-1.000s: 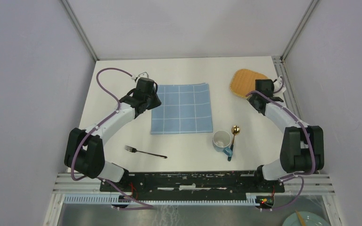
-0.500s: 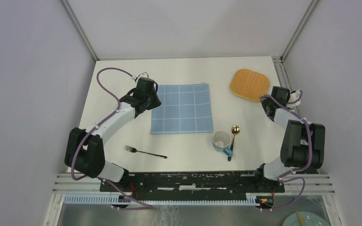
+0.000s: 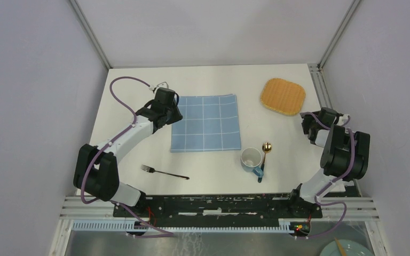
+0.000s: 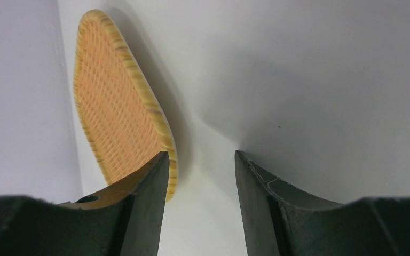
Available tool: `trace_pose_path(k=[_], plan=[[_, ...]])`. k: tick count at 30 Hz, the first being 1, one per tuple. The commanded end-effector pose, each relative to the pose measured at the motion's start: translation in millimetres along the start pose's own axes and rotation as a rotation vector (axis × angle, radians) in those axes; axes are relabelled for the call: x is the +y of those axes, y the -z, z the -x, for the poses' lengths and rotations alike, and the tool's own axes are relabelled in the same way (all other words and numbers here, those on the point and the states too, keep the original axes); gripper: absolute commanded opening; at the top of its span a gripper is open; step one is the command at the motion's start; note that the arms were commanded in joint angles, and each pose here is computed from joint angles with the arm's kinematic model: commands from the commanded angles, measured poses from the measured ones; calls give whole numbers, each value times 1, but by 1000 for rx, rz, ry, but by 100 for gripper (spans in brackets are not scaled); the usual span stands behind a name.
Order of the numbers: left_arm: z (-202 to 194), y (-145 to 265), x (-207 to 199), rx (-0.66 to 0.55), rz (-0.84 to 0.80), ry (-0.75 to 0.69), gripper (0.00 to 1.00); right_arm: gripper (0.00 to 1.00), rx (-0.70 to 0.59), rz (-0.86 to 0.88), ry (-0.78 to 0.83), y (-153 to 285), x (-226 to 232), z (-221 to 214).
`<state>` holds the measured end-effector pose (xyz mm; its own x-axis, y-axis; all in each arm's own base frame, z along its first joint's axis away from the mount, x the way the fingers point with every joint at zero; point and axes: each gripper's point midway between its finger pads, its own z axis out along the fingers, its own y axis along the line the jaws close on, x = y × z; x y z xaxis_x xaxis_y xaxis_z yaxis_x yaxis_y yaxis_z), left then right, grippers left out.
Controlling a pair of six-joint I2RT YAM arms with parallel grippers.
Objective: Set the dinner table for one person
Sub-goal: Pick up the plate at the center of the board.
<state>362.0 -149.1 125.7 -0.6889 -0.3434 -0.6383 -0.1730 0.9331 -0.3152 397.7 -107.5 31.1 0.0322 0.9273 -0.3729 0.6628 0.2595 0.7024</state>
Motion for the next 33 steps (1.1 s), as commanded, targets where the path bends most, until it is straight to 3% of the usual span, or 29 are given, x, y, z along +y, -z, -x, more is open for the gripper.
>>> trace_pose_path(k=[1,12,18,20,27,33], plan=[[16,1,-4,-48,-1,-31,34,56,51,93,-75,-8,8,-5],[15,-3,-4,-43,2,-23,34,61,190,134,-73,-27,15,-26],[14,-5,-5,-42,-4,-15,34,52,250,128,-35,-34,18,-33],[14,-5,-6,-42,-5,-14,33,45,264,127,-17,-36,20,-33],[14,-5,-7,-42,-6,-14,33,46,325,118,15,-41,19,-43],[14,-4,-7,-44,-7,-17,33,39,365,110,40,-48,16,-49]])
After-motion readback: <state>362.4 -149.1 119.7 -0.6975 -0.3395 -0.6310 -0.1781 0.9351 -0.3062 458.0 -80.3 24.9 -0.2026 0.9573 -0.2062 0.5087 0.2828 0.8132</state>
